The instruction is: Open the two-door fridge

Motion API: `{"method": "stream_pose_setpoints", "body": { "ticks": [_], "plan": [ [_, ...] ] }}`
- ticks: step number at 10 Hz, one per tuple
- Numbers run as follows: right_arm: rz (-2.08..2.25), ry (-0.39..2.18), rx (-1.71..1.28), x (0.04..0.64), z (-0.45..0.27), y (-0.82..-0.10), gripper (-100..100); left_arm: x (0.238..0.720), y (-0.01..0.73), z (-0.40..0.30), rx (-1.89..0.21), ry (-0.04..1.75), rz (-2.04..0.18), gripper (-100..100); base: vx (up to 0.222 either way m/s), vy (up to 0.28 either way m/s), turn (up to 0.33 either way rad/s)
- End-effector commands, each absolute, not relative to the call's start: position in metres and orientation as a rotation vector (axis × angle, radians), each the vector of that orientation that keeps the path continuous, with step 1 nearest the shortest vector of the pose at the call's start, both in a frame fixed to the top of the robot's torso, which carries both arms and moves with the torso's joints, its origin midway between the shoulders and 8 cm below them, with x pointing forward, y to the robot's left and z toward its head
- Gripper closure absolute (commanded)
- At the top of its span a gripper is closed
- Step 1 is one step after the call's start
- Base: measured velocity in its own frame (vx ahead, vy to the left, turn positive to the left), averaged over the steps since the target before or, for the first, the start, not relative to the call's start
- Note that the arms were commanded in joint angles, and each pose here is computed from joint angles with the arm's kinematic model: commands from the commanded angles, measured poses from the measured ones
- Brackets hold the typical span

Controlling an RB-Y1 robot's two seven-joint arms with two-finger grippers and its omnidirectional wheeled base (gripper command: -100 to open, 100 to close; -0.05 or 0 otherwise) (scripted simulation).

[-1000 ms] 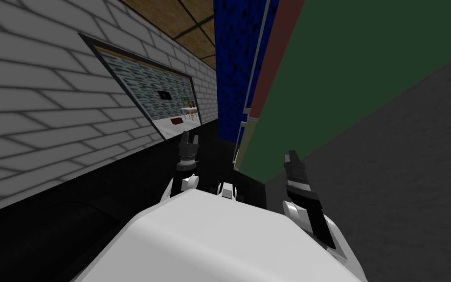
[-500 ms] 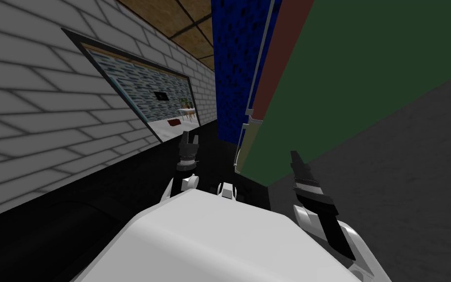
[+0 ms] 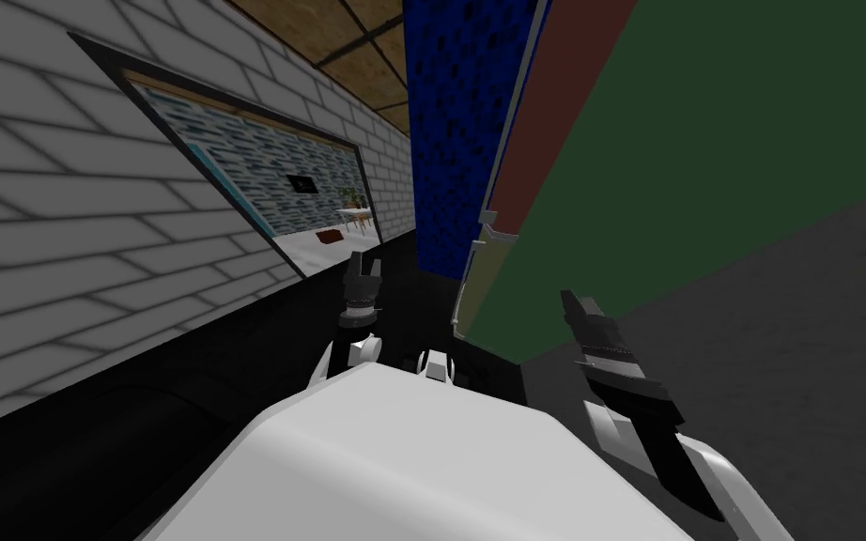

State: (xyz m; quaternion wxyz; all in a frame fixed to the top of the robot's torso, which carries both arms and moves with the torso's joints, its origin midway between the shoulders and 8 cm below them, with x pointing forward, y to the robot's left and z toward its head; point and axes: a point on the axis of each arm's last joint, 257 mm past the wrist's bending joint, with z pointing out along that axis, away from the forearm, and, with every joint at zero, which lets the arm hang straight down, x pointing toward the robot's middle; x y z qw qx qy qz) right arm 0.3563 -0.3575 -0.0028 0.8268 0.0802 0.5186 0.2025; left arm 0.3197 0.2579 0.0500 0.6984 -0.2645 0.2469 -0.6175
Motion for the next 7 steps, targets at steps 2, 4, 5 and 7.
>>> {"method": "stream_pose_setpoints", "body": {
  "ticks": [2, 4, 5, 7],
  "plan": [
    [0.283, 1.125, 0.062, 0.354, 0.002, -0.366, -100, 0.320, 0.258, 0.050, -0.589, 0.550, -1.376, 0, 0.089, 0.093, -0.040],
    [0.198, 1.137, -0.002, 0.353, 0.005, -0.371, -100, 0.320, 0.258, 0.050, -0.589, 0.550, -1.376, 0, 0.097, 0.078, -0.042],
    [0.117, 1.147, -0.065, 0.352, 0.008, -0.377, -100, 0.320, 0.258, 0.050, -0.589, 0.550, -1.376, 0, 0.081, 0.108, -0.060],
    [0.029, 1.155, -0.132, 0.352, 0.011, -0.383, -100, 0.320, 0.258, 0.050, -0.589, 0.550, -1.376, 0, 0.104, 0.093, -0.040]
  ]
}}
